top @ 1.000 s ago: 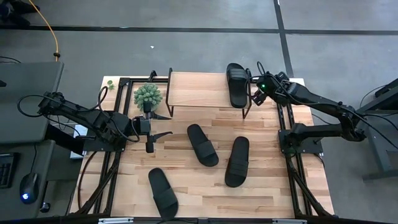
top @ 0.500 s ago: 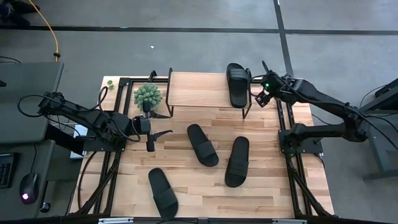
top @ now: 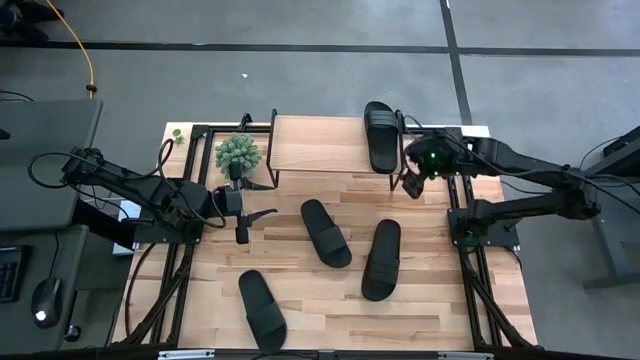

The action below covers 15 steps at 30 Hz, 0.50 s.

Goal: Pick and place slides into the shelf
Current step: Put the black slide on the shelf

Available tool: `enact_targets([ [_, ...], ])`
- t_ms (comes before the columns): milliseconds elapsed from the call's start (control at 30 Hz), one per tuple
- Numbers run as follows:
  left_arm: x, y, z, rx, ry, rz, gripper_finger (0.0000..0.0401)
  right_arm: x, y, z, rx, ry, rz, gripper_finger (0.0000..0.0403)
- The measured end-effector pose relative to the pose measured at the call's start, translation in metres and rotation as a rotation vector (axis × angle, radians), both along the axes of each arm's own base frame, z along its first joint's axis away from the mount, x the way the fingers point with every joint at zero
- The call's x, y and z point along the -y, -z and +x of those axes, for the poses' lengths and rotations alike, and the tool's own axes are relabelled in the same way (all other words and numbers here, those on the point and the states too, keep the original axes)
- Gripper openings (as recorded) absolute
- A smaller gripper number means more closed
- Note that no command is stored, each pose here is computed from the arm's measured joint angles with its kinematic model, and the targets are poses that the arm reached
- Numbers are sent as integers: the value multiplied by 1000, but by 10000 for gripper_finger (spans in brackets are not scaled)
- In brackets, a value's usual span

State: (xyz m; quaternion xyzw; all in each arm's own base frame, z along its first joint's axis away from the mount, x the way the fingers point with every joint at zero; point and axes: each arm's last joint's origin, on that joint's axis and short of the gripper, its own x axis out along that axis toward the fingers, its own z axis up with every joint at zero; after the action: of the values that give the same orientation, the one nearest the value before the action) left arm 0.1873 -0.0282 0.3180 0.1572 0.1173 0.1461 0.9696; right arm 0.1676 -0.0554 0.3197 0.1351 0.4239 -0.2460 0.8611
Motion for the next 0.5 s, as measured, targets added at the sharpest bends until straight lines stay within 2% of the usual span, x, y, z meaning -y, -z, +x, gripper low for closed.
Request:
enact_targets([
  [200,-1,0,0,0,-43,17,221,-25,0,8,38,-186,97,307],
  [400,-1,0,0,6,-44,-2,221,-50,-10,21,201,-421,230,307],
  [500,-1,0,0,16,-29,-35,221,-62,-14,28,265,-475,249,307],
])
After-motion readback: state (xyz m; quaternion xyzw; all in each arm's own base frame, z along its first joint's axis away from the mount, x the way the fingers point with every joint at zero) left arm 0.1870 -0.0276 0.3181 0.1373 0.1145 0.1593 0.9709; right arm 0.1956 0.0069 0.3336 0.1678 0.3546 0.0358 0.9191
